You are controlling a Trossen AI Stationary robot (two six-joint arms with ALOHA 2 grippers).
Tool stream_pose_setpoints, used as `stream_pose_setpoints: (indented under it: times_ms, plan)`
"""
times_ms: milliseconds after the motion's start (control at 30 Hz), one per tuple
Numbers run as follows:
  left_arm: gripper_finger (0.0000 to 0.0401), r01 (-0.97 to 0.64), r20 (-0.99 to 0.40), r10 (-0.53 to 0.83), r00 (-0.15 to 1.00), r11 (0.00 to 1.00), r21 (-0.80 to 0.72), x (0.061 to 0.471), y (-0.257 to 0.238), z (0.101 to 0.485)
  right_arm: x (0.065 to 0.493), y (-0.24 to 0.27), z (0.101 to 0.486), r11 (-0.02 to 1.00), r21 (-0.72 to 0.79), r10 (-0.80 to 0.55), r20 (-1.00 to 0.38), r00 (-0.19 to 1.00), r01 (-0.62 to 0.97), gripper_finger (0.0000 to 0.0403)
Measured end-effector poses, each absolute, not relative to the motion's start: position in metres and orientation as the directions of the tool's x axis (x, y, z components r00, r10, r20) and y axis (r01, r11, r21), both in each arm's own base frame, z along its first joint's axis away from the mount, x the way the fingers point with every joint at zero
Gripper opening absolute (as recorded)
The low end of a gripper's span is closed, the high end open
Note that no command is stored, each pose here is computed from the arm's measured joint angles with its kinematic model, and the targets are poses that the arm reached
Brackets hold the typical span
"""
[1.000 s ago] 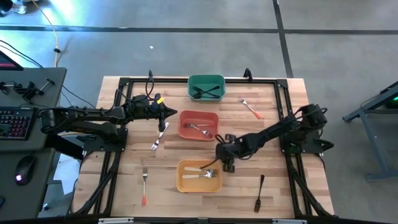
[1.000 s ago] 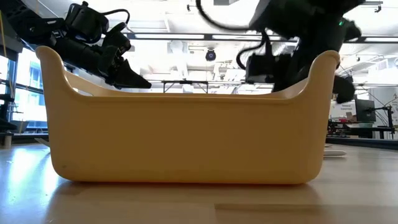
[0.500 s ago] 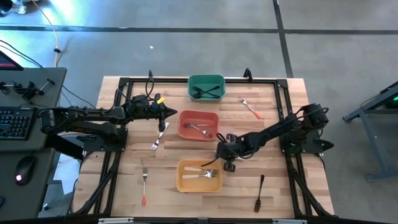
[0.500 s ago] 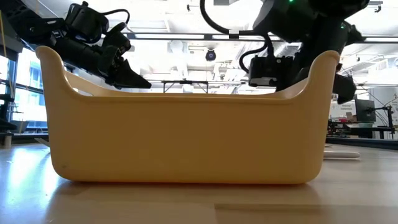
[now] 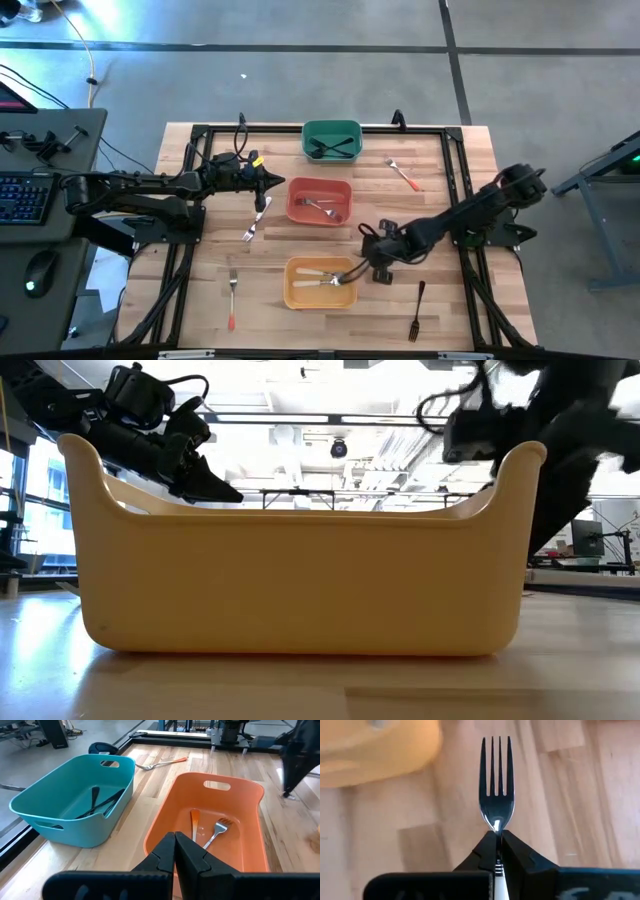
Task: Sort silverware by color (type)
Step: Put the white fork into the yellow bin
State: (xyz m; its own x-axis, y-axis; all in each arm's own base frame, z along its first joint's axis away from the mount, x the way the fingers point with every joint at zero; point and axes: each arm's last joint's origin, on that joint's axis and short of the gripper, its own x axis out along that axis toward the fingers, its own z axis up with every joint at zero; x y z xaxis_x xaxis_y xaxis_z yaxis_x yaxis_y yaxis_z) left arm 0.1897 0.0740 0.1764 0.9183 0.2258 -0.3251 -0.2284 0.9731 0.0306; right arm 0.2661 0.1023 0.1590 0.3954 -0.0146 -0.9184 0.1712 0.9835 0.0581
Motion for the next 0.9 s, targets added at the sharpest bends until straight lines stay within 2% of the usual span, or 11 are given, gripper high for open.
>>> stream_pose_setpoints:
  times_ms: [467, 700, 900]
  plan:
    - [0.0001, -0.228, -0.327, 0.225, 0.918, 0.973, 0.030, 0.190, 0.074, 0.176, 0.249, 0.119, 0.177, 0.973, 0.109, 0.013, -0.905, 0.425, 0.203, 0.0000]
    - [0.0001, -0.228, -0.326, 0.225, 0.918, 0.973, 0.030, 0.190, 0.074, 0.176, 0.239, 0.125, 0.200, 0.967, 0.176, 0.062, -0.864, 0.500, 0.185, 0.0000]
    - [0.0001, -0.230, -0.330, 0.225, 0.917, 0.973, 0.024, 0.190, 0.074, 0.176, 0.236, 0.133, 0.221, 0.915, 0.340, 0.137, -0.768, 0.626, 0.216, 0.0000]
